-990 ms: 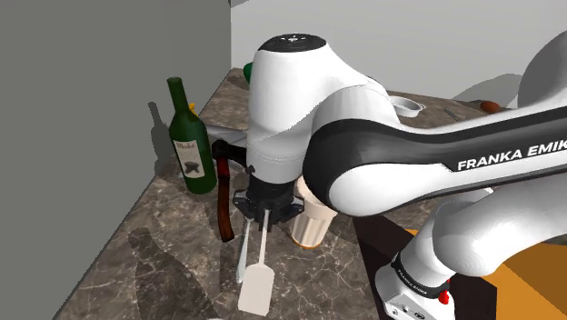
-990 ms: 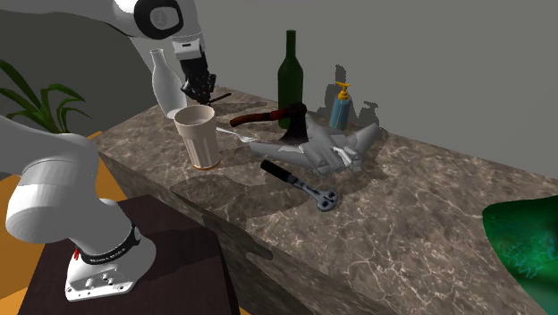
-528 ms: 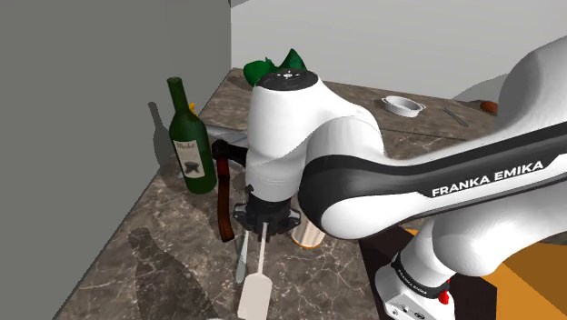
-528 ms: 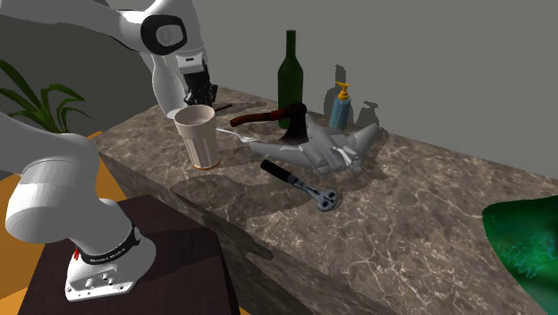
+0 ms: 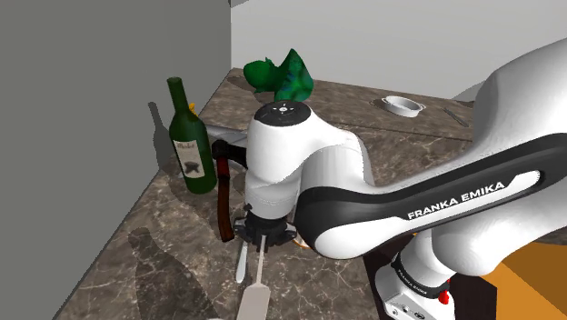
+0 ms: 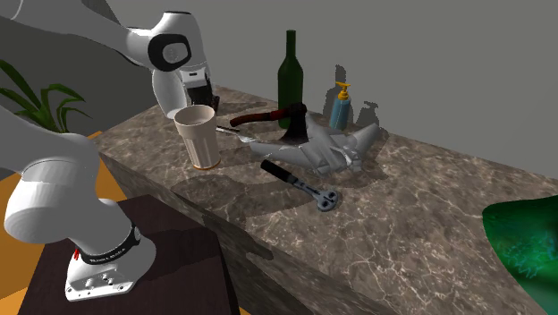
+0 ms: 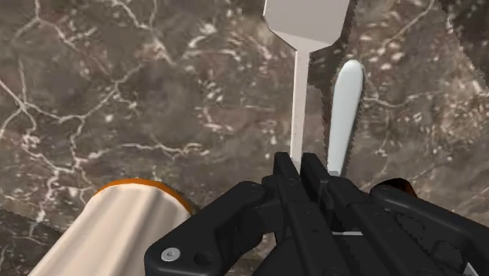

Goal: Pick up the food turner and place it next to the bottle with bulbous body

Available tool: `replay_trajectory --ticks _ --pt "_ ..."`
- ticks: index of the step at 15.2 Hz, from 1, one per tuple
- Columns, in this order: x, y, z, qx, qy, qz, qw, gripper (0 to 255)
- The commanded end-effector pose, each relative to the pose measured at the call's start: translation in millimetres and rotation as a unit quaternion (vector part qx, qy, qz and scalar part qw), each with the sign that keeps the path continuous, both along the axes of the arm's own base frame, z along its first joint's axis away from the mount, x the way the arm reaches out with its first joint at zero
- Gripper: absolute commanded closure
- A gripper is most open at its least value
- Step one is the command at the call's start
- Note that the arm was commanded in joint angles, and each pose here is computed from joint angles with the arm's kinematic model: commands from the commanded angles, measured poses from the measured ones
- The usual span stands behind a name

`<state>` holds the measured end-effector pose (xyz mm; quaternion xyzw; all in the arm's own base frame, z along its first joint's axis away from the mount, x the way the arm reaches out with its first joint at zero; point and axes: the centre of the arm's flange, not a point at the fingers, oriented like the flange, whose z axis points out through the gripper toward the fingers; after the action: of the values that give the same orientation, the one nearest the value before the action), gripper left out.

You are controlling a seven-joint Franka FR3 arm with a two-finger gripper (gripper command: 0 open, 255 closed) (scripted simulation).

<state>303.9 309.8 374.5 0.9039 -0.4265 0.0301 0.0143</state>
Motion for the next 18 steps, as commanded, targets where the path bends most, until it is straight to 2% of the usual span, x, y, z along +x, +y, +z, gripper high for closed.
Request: replay_trajectory --ticks 1,3,11,12,17,18 --pt "0 0 -11 0.0 0.0 0.0 1.0 255" --pt "0 0 -24 0.0 0.0 0.0 1.0 255" --pt "0 0 -24 0.0 0.0 0.0 1.0 255" --pt "0 0 -24 0.0 0.0 0.0 1.0 0" --pt "0 0 -24 0.0 0.0 0.0 1.0 0" --pt "0 0 -11 0.0 0.0 0.0 1.0 0"
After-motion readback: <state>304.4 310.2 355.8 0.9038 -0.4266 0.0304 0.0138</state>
